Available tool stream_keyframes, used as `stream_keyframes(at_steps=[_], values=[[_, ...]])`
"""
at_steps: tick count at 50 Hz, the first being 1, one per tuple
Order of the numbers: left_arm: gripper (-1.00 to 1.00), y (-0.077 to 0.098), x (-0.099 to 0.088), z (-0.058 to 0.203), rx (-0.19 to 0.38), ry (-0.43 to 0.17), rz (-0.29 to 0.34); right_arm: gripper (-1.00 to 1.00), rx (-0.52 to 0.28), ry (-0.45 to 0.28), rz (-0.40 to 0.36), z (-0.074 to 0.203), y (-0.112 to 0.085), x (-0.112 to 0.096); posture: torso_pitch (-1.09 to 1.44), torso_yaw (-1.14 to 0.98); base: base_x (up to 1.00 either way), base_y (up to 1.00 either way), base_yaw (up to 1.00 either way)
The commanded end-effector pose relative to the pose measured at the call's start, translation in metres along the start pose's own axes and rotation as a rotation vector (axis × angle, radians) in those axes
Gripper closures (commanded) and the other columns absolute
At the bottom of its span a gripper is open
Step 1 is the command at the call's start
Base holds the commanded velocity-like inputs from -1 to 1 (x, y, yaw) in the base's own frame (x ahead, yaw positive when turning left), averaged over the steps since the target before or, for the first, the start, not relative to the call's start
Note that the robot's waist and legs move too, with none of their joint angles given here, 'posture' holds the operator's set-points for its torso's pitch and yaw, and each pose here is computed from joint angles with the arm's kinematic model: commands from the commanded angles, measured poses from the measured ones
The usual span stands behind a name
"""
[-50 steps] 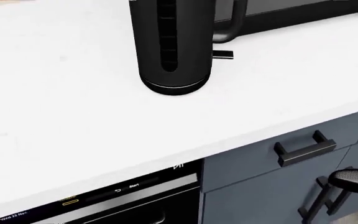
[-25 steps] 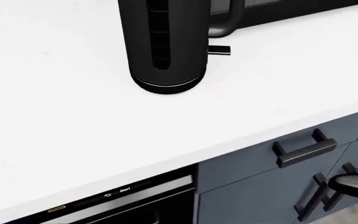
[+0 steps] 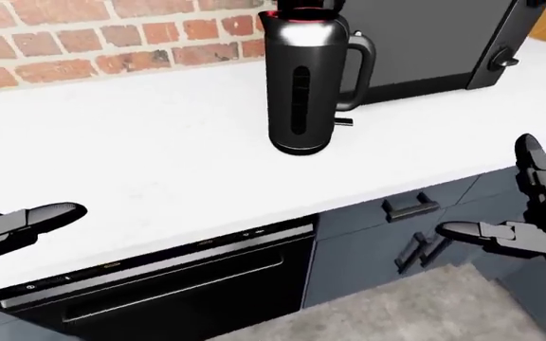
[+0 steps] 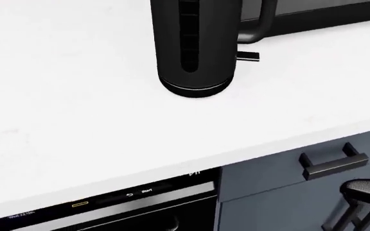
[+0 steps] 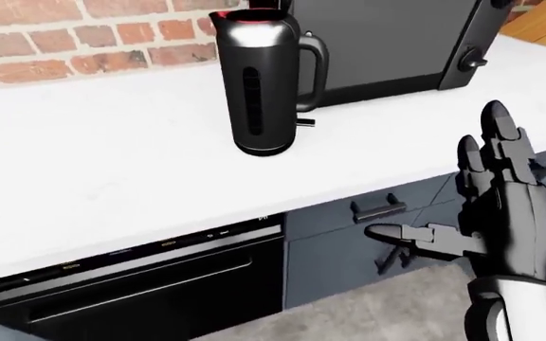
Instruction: Close the lid of the electric kettle.
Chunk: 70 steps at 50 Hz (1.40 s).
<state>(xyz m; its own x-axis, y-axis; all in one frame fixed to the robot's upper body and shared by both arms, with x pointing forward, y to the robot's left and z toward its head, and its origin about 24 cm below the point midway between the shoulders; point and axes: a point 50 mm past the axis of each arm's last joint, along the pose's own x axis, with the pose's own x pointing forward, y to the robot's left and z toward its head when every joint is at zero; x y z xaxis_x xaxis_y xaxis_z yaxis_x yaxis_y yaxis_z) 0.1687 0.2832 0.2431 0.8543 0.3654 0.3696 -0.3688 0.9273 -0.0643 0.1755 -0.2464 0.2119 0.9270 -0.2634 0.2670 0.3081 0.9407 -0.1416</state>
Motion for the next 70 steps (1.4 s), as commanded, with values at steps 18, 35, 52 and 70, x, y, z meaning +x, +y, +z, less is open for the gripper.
stream_keyframes(at_steps=[18,35,52,70], values=[[-1.0,0.0006,0.0002,0.0093,0.017,-0.064,0.008,-0.96,-0.012,-0.053,-0.007,0.0076,0.0001,0.002,0.0,0.0,0.0,0.0,0.6],[-1.0,0.0009,-0.0002,0.0095,0.017,-0.066,0.007,-0.95,-0.002,-0.044,0.005,0.0078,0.0018,0.0027,0.0,0.0,0.0,0.0,0.0],[-1.0,0.0003,-0.0005,0.0097,0.016,-0.064,0.007,-0.96,0.005,-0.033,0.014,0.0056,0.0031,0.0037,0.0,0.0,0.0,0.0,0.0],[-1.0,0.001,-0.0003,0.0101,0.018,-0.066,0.006,-0.95,0.012,-0.033,0.018,0.0074,0.0032,0.0033,0.0,0.0,0.0,0.0,0.0]])
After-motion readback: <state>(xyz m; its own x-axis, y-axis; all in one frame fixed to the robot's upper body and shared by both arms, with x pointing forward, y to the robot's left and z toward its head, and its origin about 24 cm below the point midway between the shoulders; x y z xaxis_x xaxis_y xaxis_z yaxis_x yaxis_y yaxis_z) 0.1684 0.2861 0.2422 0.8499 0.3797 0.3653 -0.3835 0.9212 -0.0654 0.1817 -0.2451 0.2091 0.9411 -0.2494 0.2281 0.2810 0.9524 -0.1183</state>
